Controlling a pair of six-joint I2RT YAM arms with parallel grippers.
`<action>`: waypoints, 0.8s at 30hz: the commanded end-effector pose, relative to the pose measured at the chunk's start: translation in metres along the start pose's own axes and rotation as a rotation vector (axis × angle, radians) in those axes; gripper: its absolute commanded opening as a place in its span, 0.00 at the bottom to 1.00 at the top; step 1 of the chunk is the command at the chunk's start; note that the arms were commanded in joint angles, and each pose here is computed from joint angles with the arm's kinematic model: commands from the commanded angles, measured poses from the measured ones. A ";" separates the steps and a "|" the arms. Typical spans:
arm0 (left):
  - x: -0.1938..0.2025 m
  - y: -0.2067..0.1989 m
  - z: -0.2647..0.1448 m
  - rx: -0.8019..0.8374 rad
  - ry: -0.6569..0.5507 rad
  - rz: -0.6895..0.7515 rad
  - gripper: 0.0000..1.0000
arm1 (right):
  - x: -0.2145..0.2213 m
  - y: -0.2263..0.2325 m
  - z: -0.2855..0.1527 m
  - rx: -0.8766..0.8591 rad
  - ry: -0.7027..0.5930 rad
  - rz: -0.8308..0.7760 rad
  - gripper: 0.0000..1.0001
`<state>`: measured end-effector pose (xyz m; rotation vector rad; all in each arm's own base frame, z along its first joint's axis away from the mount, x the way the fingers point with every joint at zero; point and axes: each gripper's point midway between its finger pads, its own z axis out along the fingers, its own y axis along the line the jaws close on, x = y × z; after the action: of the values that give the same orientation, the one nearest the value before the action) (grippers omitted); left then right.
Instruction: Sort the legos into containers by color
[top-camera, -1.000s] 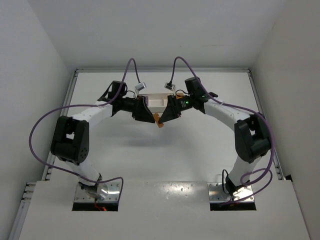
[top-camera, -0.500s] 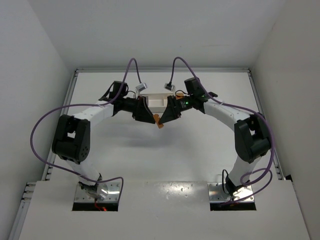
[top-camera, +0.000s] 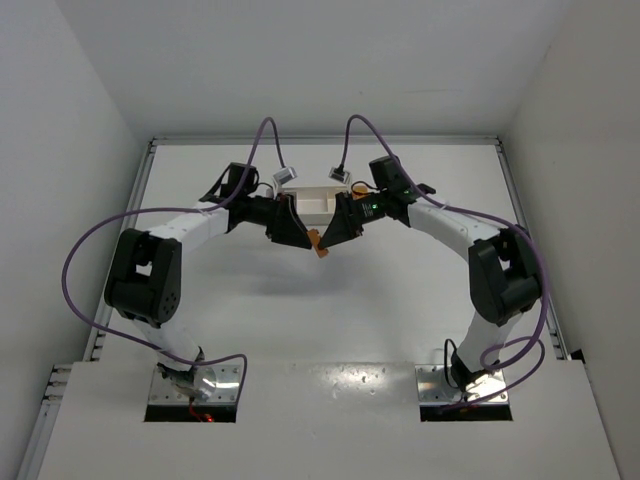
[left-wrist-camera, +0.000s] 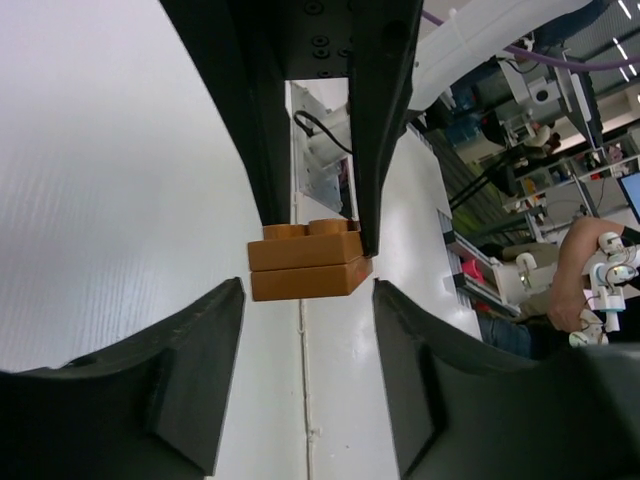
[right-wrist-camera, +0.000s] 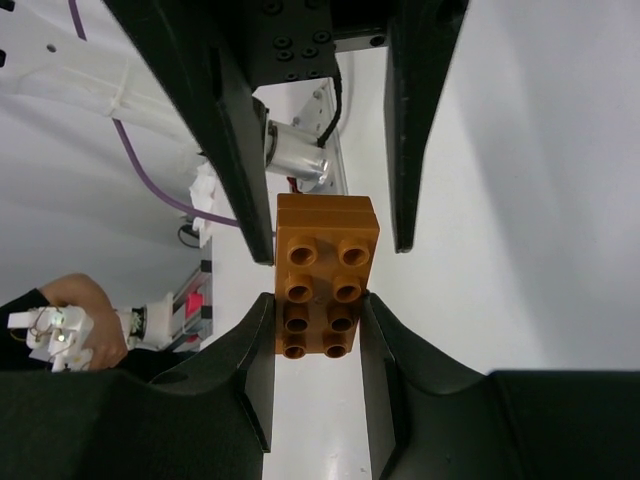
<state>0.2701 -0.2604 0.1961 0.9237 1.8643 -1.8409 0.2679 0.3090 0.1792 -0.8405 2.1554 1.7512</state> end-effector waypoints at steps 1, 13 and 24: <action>0.001 -0.040 0.003 0.191 0.033 0.063 0.63 | -0.013 0.000 -0.002 0.015 -0.026 -0.077 0.00; 0.002 -0.044 0.003 0.191 0.031 0.092 0.71 | -0.015 -0.001 -0.013 0.030 -0.052 -0.072 0.00; -0.003 -0.039 0.004 0.191 0.031 0.092 0.68 | -0.009 0.003 -0.005 0.029 -0.017 -0.105 0.00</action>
<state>0.2637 -0.2651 0.1976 0.9515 1.8508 -1.8622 0.2764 0.3025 0.1733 -0.8281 2.1618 1.6961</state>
